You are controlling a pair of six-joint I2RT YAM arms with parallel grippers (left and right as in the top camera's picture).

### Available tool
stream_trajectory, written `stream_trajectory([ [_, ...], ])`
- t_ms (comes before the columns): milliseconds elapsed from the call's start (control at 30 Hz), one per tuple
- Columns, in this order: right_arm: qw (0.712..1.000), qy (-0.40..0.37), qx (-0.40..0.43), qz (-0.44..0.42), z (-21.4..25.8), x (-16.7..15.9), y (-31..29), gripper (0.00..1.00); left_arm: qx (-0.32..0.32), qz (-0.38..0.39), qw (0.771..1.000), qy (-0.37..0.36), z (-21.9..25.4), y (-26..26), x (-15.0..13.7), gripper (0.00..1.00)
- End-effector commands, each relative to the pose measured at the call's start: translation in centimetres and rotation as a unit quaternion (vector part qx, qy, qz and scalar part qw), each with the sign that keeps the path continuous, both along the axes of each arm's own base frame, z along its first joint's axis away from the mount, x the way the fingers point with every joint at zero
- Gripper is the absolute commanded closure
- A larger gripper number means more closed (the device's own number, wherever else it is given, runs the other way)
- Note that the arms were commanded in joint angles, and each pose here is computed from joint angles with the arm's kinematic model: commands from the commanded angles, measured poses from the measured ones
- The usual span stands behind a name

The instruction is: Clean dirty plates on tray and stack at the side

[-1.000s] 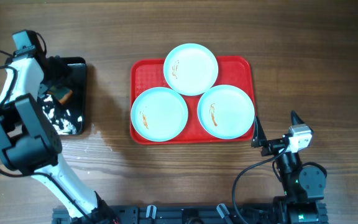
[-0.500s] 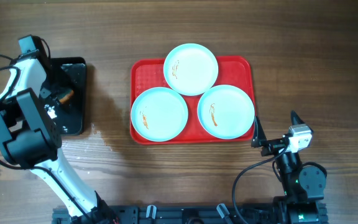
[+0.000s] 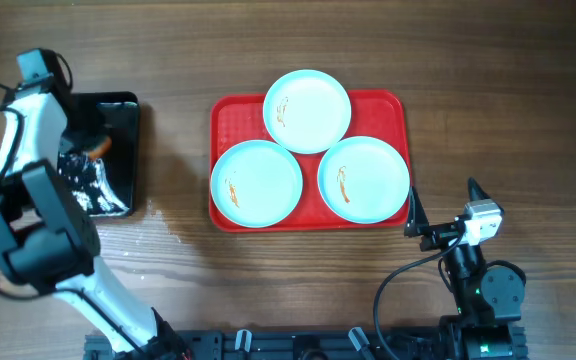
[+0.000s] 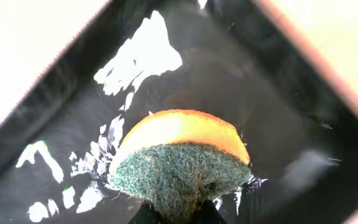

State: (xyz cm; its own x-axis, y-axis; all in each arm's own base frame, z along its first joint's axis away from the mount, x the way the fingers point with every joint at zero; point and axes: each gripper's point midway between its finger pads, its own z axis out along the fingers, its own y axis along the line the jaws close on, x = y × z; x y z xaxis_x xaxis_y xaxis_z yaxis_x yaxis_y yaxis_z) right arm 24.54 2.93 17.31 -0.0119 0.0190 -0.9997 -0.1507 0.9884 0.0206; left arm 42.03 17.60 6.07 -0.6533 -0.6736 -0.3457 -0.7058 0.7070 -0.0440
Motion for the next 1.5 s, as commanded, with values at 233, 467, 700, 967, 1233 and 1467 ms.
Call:
stream_trajectory([
  [233, 1.0, -0.004, -0.008, -0.008, 0.1, 0.0, -0.3, 0.0, 0.024, -0.015, 0.989, -0.145, 11.9, -0.8, 0.6, 0.96],
  [467, 1.0, -0.004, -0.008, -0.008, 0.1, 0.0, -0.3, 0.0, 0.037, -0.017, 0.983, -0.177, 14.3, -0.8, 0.8, 0.96],
  [700, 1.0, -0.004, -0.008, -0.008, 0.1, 0.0, -0.3, 0.0, 0.016, -0.008, 0.997, -0.08, 5.6, -0.8, -0.9, 0.96],
  [967, 1.0, -0.004, -0.008, -0.008, 0.1, 0.0, -0.3, 0.0, 0.024, -0.025, 0.996, -0.079, 5.8, -0.8, -0.7, 0.96],
  [1233, 1.0, -0.004, -0.008, -0.008, 0.1, 0.0, -0.3, 0.0, 0.111, -0.043, 0.957, -0.265, 21.2, -0.4, 0.5, 0.96],
  [1467, 1.0, -0.004, -0.008, -0.008, 0.1, 0.0, -0.3, 0.0, 0.099, -0.056, 0.953, -0.281, 21.9, -1.1, 0.6, 0.96],
])
